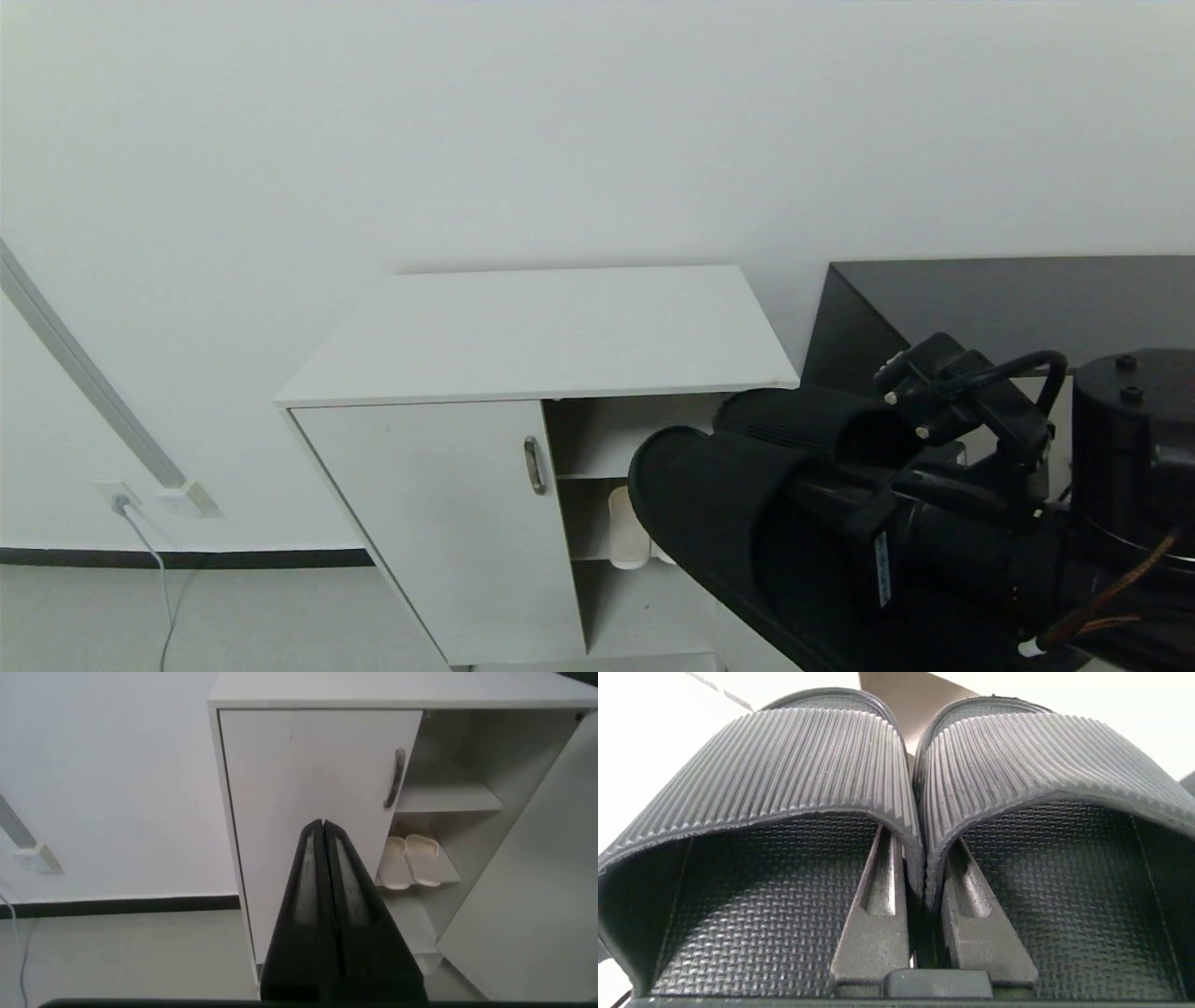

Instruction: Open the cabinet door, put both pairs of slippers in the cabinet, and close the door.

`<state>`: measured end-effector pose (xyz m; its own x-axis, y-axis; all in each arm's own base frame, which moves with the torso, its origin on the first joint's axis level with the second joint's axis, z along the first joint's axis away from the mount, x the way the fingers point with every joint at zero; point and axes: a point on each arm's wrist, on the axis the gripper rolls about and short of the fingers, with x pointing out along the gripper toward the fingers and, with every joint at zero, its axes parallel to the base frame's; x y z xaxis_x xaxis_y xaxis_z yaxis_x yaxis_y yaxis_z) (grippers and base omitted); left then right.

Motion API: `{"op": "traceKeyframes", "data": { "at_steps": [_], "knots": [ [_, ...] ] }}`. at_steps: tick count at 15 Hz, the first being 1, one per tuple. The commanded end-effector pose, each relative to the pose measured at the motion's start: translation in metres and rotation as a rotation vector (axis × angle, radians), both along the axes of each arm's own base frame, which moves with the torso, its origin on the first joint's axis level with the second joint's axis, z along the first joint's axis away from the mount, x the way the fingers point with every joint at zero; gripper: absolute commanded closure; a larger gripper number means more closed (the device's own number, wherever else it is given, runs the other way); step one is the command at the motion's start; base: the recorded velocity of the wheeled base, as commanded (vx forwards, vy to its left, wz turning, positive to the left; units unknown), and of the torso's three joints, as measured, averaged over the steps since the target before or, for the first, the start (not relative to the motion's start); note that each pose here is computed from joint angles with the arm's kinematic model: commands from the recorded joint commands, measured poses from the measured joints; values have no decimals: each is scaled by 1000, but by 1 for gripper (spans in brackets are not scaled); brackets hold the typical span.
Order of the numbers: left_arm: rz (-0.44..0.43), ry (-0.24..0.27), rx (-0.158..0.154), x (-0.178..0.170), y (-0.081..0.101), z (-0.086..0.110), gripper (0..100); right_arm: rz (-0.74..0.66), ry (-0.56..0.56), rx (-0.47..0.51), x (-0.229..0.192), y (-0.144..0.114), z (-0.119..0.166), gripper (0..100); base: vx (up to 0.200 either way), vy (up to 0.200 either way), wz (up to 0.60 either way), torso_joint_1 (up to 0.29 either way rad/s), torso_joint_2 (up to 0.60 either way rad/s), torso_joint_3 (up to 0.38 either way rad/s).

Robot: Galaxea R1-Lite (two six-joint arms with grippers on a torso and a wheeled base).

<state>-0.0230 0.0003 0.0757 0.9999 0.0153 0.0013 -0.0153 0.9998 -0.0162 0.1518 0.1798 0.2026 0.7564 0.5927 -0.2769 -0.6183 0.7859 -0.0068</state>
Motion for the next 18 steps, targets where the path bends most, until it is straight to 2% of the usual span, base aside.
{"op": "traceKeyframes", "data": {
  "at_steps": [1,10,18],
  "knots": [
    [0,1,-1,0,0,0,100,3,2,-2,0,1,-1,100,0,0,0,-227,544,315],
    [0,1,1,0,0,0,100,9,2,-19,1,3,-4,100,0,0,0,-207,530,319],
    [0,1,1,0,0,0,100,12,7,-26,0,3,-6,100,0,0,0,-152,482,330]
  ]
}}
